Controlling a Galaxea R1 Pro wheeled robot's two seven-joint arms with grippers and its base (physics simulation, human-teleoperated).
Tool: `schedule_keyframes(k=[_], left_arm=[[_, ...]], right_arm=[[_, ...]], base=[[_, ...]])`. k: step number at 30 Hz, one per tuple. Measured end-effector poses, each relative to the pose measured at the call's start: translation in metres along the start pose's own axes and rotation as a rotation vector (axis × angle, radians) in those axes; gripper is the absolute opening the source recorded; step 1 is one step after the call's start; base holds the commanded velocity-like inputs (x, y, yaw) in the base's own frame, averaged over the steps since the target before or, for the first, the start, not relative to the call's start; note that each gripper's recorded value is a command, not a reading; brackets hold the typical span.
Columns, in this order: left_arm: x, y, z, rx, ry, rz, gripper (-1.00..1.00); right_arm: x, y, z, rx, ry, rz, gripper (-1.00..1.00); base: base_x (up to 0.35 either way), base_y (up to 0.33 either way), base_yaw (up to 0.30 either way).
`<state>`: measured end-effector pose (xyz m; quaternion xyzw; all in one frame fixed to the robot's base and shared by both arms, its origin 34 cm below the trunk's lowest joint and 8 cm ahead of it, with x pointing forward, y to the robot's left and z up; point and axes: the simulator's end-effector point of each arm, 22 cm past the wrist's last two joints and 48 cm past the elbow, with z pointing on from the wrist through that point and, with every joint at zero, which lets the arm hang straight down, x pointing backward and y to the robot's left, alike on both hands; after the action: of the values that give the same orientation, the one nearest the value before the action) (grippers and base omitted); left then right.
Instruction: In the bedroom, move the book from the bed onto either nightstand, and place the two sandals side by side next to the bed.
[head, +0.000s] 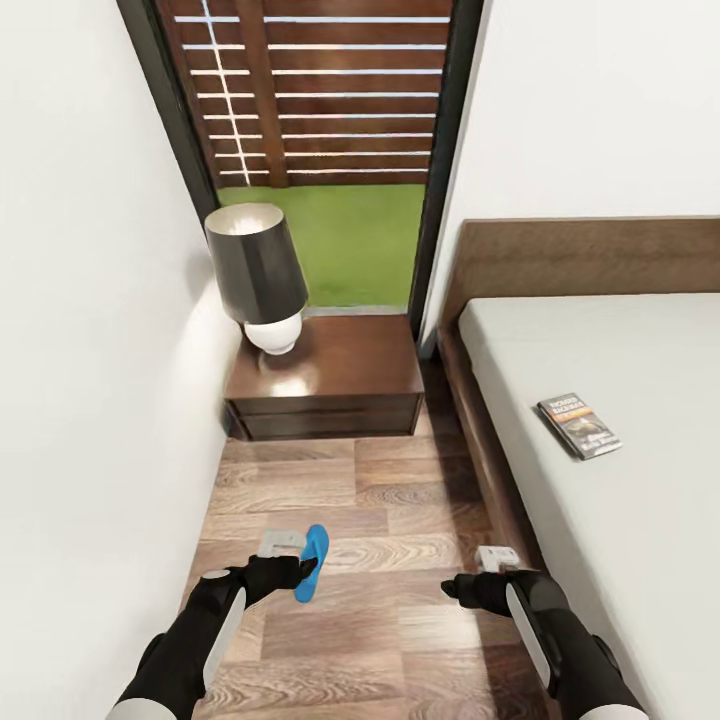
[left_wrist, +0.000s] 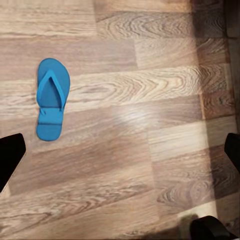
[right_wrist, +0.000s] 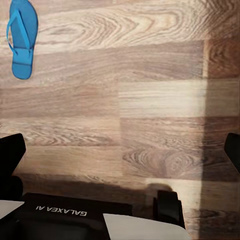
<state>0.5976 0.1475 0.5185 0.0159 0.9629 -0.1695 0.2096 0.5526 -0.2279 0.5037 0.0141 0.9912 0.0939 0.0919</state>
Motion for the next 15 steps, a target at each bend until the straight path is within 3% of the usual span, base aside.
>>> schedule_keyframes(k=[6, 11, 15], left_arm=[[0.000, 0.000, 0.000, 0.000, 0.000, 0.000, 1.00], [0.000, 0.000, 0.000, 0.000, 0.000, 0.000, 1.00], [0.000, 0.000, 0.000, 0.001, 0.001, 0.000, 1.00]], right_arm=[[-0.001, -0.005, -0.001, 0.002, -0.003, 0.006, 1.00], [-0.006, -0.030, -0.008, 0.013, -0.013, 0.009, 1.00], [-0.015, -0.018, -0.017, -0.141, -0.039, 0.059, 1.00]], base=[[0.306, 0.000, 0.000], [0.224, 0.000, 0.000], [0.069, 0.000, 0.000]])
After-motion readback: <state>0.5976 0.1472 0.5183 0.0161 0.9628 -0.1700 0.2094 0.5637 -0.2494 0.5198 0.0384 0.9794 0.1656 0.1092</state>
